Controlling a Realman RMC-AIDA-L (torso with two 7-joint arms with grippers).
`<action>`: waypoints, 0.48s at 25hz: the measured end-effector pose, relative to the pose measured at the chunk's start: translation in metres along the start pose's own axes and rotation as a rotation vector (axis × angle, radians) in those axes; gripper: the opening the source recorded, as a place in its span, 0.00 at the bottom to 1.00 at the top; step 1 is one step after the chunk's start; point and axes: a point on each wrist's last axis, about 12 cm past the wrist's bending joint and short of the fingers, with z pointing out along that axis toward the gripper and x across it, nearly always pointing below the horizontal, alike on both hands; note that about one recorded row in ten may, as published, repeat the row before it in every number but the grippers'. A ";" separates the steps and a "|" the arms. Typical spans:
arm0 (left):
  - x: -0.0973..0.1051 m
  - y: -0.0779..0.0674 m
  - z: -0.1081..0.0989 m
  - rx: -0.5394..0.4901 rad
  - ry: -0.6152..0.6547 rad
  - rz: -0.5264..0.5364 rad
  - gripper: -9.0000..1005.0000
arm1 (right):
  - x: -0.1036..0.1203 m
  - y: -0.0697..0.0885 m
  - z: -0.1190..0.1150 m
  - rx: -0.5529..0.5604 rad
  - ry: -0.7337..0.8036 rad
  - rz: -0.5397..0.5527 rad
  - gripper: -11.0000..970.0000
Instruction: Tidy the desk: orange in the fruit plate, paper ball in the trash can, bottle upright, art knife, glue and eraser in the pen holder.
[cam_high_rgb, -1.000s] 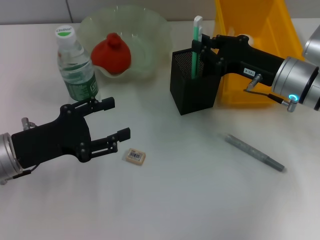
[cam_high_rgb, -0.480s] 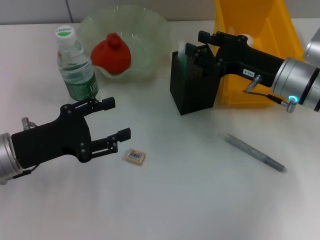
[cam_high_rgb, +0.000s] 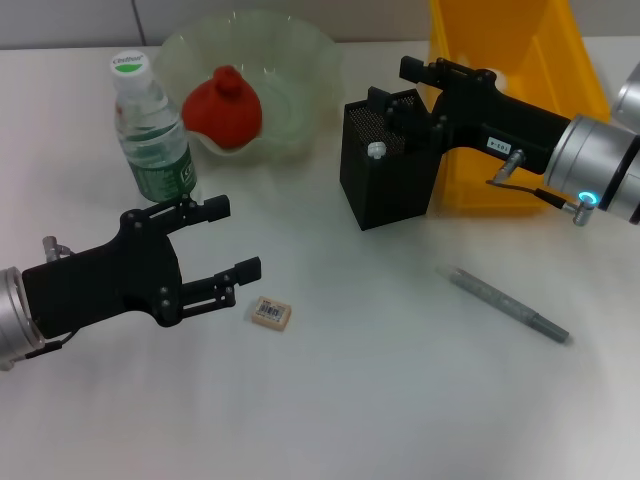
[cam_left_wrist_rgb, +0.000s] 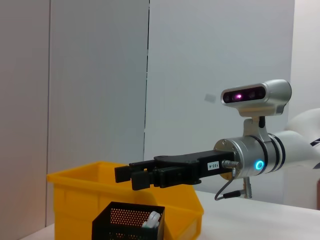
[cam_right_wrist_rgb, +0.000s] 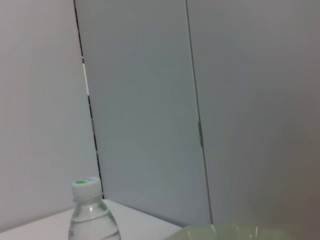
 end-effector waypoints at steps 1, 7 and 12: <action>0.000 0.000 0.000 0.001 -0.001 -0.001 0.78 | 0.000 0.000 0.000 -0.001 -0.004 0.001 0.66; 0.000 -0.001 0.000 0.001 -0.001 -0.005 0.78 | -0.001 -0.001 -0.002 0.001 -0.010 0.001 0.70; 0.001 -0.001 -0.001 0.002 -0.003 -0.007 0.78 | -0.001 -0.003 -0.005 0.021 -0.026 0.014 0.76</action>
